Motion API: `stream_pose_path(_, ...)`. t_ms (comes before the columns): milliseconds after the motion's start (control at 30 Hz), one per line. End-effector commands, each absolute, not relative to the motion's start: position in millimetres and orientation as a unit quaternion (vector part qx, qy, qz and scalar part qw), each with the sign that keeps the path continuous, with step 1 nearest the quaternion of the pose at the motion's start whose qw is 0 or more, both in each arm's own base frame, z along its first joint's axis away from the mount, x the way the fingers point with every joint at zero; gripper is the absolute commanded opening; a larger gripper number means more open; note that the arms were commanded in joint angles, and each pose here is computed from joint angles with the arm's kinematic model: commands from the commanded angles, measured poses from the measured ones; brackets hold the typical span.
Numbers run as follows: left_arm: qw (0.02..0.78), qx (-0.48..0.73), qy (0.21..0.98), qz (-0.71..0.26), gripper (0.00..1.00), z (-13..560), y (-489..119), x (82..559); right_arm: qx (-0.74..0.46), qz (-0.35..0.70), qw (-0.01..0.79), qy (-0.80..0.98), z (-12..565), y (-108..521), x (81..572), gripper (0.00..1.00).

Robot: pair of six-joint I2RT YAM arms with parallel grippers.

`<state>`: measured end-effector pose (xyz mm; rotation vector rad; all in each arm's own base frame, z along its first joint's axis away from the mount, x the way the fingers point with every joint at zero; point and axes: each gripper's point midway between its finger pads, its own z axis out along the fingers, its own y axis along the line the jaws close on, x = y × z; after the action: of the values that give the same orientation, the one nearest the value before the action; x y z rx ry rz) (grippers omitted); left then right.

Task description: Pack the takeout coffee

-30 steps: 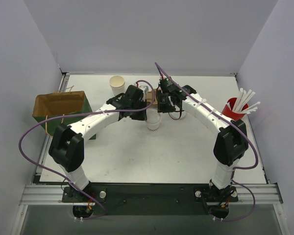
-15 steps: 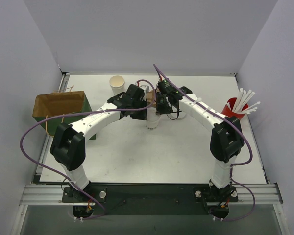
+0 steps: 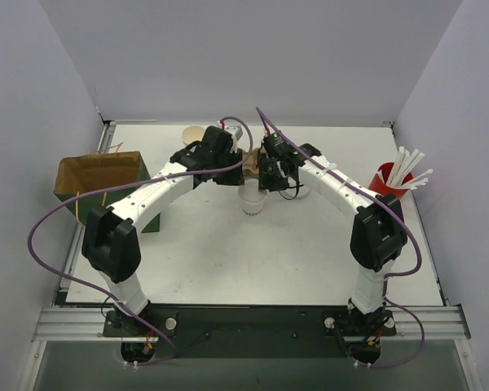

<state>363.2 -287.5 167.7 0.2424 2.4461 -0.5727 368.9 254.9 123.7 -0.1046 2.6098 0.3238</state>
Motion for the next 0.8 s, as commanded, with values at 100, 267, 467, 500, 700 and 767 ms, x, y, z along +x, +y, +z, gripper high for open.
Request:
stream_pose_path(100, 0.340, 0.116, 0.908, -0.214, 0.37, 185, -295, 400, -0.014, 0.119, 0.288, 0.950, 168, 242, 364, 0.33)
stream_pose_path(267, 0.330, 0.126, 0.911, -0.211, 0.36, 171, -300, 408, 0.013, 0.130, 0.282, 0.951, 169, 238, 349, 0.31)
stream_pose_path(467, 0.311, 0.122, 0.918, -0.214, 0.29, 154, -303, 405, 0.022, 0.150, 0.265, 0.952, 157, 247, 341, 0.28)
stream_pose_path(500, 0.314, 0.120, 0.917, -0.214, 0.29, 155, -302, 405, 0.023, 0.151, 0.261, 0.953, 155, 248, 340, 0.27)
stream_pose_path(700, 0.308, 0.110, 0.920, -0.214, 0.28, 151, -298, 395, 0.019, 0.148, 0.245, 0.958, 137, 260, 346, 0.24)
stream_pose_path(767, 0.303, 0.107, 0.923, -0.210, 0.27, 146, -296, 390, 0.020, 0.144, 0.242, 0.959, 132, 262, 350, 0.22)
